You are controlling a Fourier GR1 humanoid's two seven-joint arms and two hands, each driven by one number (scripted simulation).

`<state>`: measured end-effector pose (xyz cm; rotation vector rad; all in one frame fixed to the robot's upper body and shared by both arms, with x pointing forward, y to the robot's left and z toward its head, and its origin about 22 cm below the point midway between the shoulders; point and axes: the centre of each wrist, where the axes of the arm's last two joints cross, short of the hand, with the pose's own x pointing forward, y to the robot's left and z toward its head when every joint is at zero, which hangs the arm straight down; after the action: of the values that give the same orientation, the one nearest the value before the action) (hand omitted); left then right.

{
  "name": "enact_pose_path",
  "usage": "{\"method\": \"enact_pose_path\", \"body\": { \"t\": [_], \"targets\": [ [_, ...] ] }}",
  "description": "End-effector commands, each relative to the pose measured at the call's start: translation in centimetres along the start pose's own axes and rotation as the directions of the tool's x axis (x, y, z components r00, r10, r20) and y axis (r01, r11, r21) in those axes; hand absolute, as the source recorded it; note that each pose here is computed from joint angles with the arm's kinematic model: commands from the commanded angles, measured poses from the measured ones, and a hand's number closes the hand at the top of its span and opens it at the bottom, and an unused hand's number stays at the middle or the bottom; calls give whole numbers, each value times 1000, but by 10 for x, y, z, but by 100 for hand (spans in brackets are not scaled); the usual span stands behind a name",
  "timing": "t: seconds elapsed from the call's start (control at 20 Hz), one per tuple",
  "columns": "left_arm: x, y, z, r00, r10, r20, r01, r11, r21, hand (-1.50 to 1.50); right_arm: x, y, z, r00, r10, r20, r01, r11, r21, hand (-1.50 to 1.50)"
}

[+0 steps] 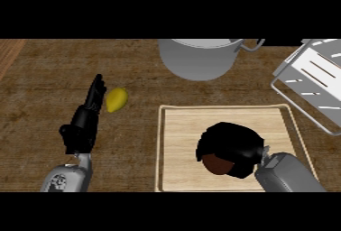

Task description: Pick the cupcake from the tray and place it in the tiered basket

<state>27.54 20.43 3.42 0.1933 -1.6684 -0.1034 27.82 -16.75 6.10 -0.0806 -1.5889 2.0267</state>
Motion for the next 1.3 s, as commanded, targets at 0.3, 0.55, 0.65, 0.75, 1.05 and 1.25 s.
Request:
{"method": "enact_pose_path", "body": {
  "t": [0.3,0.55,0.65,0.75,1.05,1.25],
  "targets": [
    [6,-9,1,1000,0,1,0,1000,-1,0,-18,8,22,989,120,-81,-128,987,-102,150],
    [-11,2,6,999,7,-35,-5,998,55,0,-77,24,173,836,267,-479,-207,963,175,150],
    [-14,6,9,999,-9,-36,11,999,45,0,-84,29,217,793,274,-544,-227,962,153,150],
    [-9,9,8,999,-6,-32,7,1000,26,0,-87,34,255,762,258,-594,-257,962,89,150],
    [-2,-6,16,1000,-19,-2,19,1000,21,0,-77,-17,331,722,191,-665,-327,941,-84,150],
    [-13,11,3,999,-27,-35,28,999,31,0,-56,-41,345,726,121,-677,-350,912,-212,150]
  ]
}}
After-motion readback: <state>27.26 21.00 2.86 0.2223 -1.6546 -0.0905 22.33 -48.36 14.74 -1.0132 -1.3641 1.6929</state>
